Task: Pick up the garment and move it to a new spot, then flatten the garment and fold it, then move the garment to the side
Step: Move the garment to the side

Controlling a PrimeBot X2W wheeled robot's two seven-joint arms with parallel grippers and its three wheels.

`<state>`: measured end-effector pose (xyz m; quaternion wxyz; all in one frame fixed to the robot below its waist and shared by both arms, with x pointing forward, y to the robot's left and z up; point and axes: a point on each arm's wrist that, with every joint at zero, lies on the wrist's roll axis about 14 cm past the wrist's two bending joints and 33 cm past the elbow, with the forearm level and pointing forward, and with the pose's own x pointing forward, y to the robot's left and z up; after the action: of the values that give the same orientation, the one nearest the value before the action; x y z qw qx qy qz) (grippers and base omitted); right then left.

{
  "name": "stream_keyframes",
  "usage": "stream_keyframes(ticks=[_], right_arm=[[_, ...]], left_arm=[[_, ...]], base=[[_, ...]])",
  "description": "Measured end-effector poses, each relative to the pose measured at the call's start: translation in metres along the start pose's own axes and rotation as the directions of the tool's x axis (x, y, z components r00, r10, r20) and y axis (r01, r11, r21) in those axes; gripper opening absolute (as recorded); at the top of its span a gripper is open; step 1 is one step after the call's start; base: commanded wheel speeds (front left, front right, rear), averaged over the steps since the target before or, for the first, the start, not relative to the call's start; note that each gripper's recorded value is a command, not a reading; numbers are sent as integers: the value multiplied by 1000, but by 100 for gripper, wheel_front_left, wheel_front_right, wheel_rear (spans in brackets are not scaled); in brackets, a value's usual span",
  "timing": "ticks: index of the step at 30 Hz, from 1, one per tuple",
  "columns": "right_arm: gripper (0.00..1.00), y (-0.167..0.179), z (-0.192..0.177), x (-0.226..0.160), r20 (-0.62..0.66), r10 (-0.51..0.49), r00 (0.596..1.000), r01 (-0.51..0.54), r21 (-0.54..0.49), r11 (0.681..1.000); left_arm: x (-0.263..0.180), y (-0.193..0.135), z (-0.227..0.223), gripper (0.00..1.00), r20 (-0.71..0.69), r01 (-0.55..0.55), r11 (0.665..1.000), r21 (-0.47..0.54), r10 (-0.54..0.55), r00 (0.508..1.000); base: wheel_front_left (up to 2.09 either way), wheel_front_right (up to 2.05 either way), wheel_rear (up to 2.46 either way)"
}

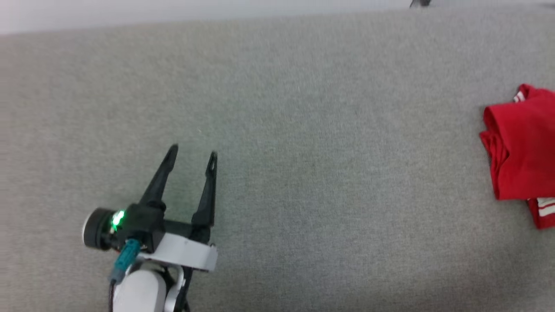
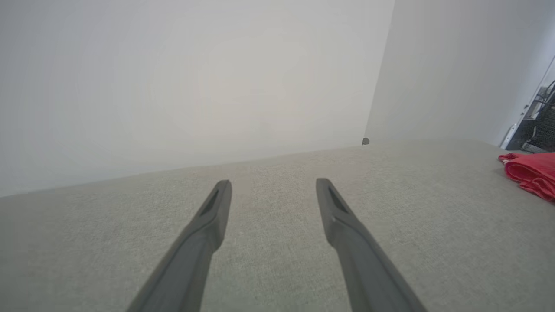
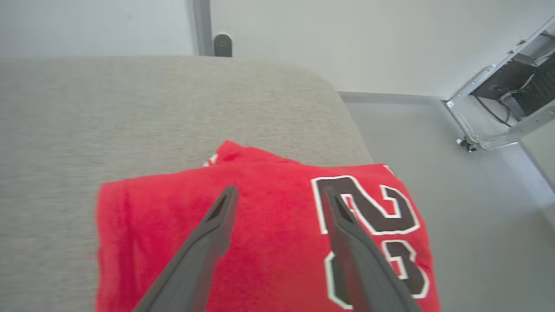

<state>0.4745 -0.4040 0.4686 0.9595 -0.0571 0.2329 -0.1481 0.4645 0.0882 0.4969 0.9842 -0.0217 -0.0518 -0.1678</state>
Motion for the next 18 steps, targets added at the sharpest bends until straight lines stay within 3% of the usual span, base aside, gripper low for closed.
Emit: stream_keyframes(ticks=[4,10,18], right_arm=[[100,58,13,-17,115,147,982,-158,87,984],[100,110,15,-45,222,270,937,-305,140,942],[100,181,30,-88,333,438,835,-491,89,867]], left_arm=[[-22,11,1,100,-26,-44,999,4,44,999],[-48,21,10,100,-29,-96,995,6,96,995],[-76,42,34,100,19,-169,985,26,168,986]], base=[[0,0,0],[0,0,0],[0,0,0]])
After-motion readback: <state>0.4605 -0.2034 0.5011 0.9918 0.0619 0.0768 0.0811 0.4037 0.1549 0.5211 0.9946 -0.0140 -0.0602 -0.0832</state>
